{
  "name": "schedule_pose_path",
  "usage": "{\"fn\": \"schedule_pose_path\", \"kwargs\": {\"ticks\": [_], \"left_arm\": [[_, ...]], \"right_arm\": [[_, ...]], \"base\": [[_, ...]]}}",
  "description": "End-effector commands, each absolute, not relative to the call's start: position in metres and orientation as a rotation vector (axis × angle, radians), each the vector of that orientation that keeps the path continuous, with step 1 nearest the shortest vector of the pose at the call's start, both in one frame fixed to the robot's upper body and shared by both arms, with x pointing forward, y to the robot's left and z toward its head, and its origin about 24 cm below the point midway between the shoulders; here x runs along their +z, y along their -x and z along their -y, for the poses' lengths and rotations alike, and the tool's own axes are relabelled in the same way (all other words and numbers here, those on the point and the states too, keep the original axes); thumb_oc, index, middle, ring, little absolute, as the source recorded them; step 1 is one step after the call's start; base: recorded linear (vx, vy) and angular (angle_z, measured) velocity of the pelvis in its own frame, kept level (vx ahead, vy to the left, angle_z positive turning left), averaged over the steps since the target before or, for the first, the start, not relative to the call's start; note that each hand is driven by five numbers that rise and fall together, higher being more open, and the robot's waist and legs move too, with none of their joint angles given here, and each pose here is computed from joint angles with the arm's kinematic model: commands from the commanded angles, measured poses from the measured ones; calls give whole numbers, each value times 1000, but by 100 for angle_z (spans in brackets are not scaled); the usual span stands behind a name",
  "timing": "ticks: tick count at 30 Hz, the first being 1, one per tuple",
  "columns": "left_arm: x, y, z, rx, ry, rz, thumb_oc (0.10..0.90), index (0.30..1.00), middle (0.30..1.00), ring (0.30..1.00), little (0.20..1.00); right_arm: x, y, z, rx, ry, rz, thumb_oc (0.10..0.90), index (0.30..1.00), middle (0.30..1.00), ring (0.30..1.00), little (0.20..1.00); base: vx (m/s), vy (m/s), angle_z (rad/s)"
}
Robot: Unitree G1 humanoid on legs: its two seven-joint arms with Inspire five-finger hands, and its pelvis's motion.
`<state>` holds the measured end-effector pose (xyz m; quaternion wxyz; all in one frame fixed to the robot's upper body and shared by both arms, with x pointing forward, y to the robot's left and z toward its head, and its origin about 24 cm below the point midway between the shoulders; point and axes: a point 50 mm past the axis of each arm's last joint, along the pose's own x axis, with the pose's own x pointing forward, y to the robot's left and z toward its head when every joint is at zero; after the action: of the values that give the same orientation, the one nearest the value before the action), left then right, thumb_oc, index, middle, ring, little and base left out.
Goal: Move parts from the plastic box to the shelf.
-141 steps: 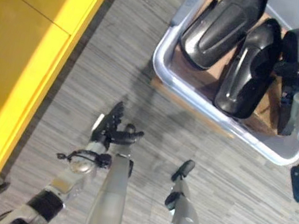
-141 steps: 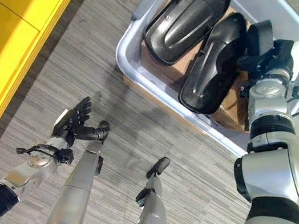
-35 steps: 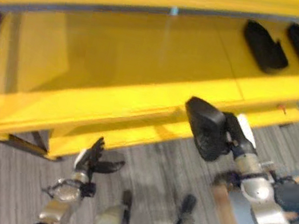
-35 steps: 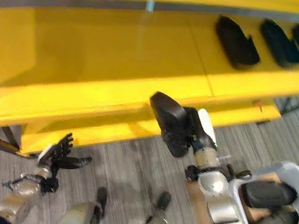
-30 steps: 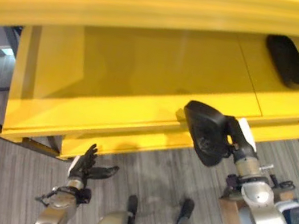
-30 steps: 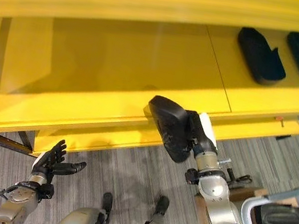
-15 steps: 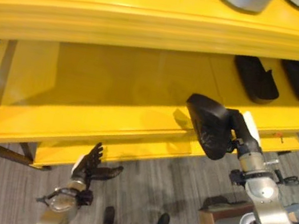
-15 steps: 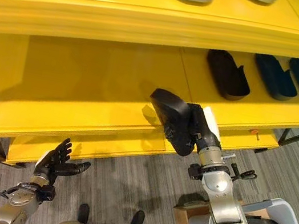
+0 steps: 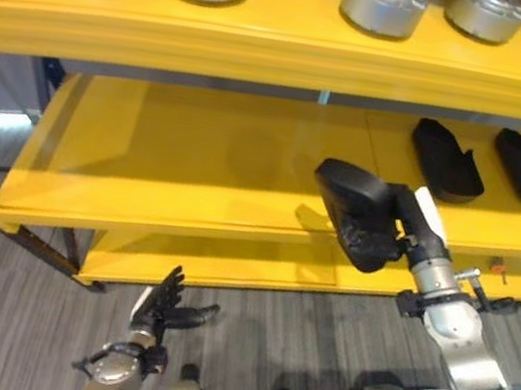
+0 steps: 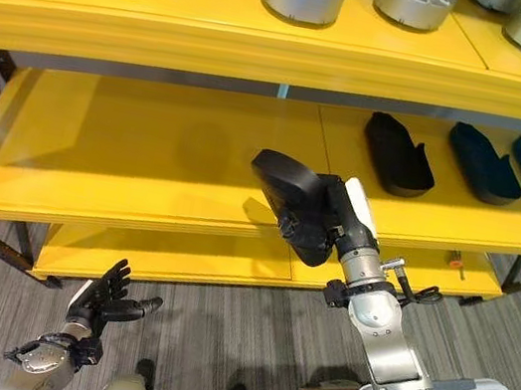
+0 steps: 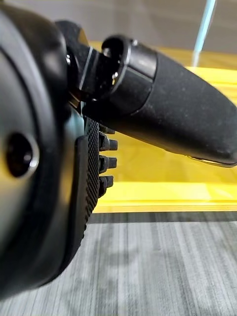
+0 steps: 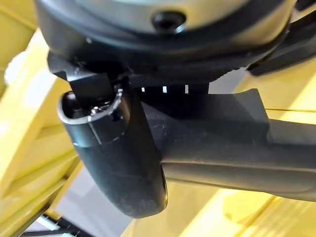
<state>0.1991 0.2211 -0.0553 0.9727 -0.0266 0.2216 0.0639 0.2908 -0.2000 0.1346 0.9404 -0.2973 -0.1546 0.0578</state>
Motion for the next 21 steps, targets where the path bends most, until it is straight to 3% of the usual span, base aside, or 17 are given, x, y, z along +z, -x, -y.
{"fn": "schedule_pose_path", "kwargs": {"ticks": [1, 21], "left_arm": [[-28, -213, -224, 115, 29, -291, 900, 1000, 1000, 1000, 1000], [-13, -225, -229, 96, -47, -234, 900, 1000, 1000, 1000, 1000]], "right_arm": [[194, -284, 197, 45, 563, 632, 400, 300, 300, 300, 300], [186, -285, 171, 122, 507, 627, 400, 300, 300, 300, 300]], "base": [[27, 151, -16], [58, 151, 5]]}}
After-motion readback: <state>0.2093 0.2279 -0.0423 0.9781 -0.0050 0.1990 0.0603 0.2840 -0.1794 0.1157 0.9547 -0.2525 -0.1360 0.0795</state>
